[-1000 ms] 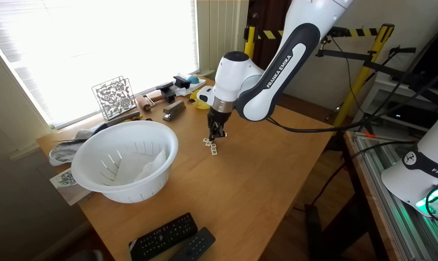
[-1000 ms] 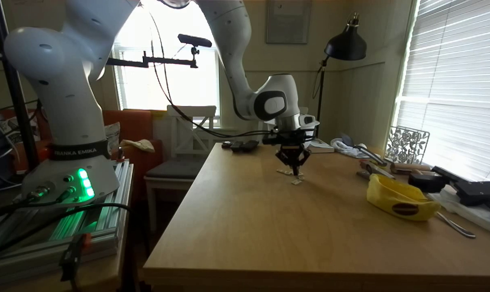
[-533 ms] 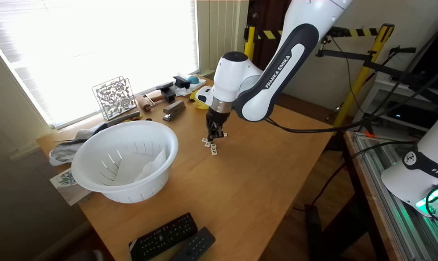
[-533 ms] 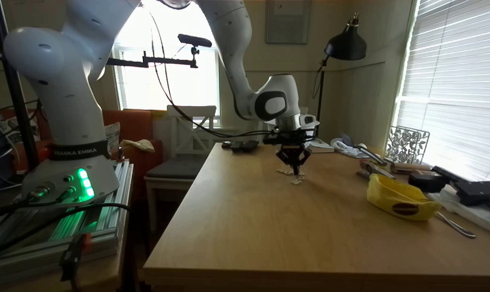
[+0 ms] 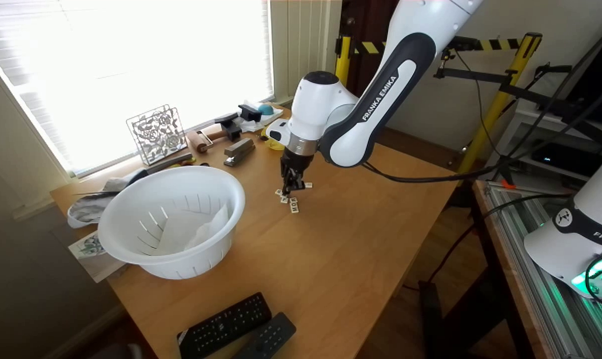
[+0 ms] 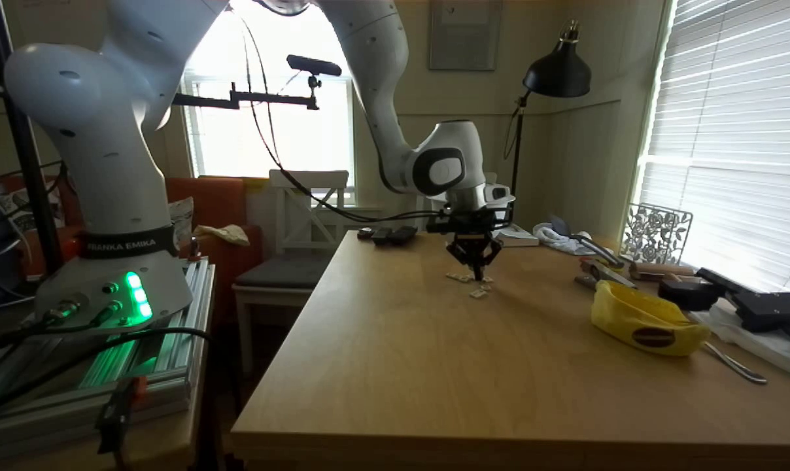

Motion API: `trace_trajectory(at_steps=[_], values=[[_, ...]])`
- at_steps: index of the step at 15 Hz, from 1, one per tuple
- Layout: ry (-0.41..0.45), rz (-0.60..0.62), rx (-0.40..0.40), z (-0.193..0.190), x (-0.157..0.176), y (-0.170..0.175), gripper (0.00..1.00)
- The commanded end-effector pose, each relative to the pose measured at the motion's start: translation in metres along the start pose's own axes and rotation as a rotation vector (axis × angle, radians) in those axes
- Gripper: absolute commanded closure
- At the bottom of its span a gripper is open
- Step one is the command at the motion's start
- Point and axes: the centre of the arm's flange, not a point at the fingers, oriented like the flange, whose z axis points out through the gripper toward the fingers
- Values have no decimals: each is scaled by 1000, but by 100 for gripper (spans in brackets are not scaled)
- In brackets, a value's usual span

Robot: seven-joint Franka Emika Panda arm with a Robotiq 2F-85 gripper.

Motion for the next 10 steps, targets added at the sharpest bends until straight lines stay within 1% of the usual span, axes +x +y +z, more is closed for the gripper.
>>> trace_trajectory(at_steps=[1,5,10], values=[[-21,-86,22,14,-5,-2,100],[-20,-165,22,14,-7,-6,100],[-20,-225,22,14,-11,-11,100]])
